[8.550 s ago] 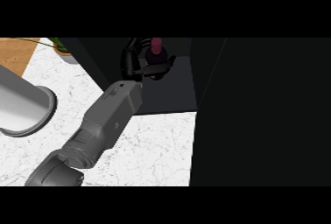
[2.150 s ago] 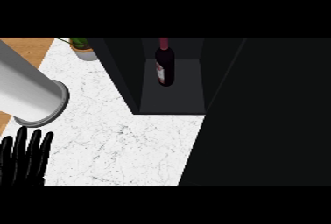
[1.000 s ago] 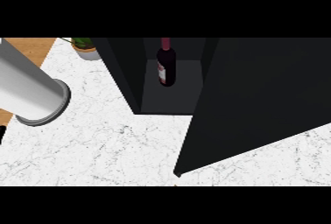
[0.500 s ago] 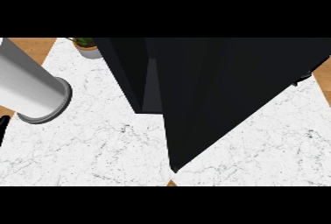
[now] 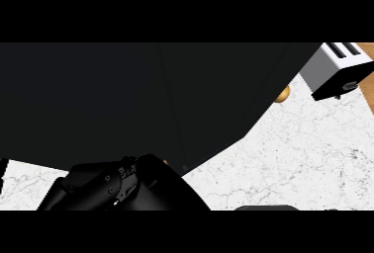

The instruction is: Pick up the wine, place it into the cabinet and close the cabinet

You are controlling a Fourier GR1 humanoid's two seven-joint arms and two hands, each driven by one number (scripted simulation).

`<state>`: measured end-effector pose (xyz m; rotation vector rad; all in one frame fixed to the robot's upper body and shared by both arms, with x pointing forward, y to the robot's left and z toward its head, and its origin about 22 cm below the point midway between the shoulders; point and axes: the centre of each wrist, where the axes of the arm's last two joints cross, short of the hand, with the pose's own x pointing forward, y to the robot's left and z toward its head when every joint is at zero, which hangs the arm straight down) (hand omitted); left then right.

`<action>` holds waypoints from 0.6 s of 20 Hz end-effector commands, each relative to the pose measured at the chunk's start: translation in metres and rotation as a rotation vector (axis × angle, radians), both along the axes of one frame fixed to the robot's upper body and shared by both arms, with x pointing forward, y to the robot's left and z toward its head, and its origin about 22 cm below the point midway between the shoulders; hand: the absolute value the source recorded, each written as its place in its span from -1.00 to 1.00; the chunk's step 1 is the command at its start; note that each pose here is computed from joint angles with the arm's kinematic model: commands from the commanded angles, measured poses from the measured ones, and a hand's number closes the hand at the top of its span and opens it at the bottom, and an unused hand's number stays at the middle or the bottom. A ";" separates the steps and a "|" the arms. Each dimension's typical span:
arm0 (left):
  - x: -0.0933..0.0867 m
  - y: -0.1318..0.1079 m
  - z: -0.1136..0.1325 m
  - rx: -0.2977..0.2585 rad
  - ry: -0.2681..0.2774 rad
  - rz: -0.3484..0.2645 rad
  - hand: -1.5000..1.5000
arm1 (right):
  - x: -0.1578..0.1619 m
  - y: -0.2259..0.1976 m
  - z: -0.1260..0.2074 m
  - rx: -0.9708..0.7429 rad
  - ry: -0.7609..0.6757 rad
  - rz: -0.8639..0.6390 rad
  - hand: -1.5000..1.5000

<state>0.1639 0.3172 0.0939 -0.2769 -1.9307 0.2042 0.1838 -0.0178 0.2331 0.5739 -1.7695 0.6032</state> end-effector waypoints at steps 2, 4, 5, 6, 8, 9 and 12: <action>0.002 -0.006 -0.006 -0.003 -0.003 0.043 -1.00 | 0.044 0.026 0.047 0.026 -0.005 -0.018 1.00; -0.001 -0.005 0.005 0.010 -0.009 0.030 -1.00 | 0.058 0.044 0.023 -0.014 -0.062 -0.073 1.00; 0.004 -0.009 0.007 -0.009 -0.003 0.009 -1.00 | 0.069 0.042 0.037 -0.051 -0.100 -0.090 1.00; 0.005 0.001 -0.002 -0.007 0.019 0.017 -1.00 | 0.064 0.056 0.049 -0.062 -0.124 -0.110 1.00; 0.004 0.002 0.016 -0.006 -0.014 0.020 -1.00 | 0.088 0.056 0.037 -0.095 -0.151 -0.144 1.00; 0.002 -0.003 0.000 0.006 -0.024 0.021 -1.00 | 0.096 0.056 0.039 -0.099 -0.158 -0.171 1.00; 0.009 -0.004 0.013 0.007 0.002 0.032 -1.00 | 0.117 0.053 0.038 -0.093 -0.122 -0.201 1.00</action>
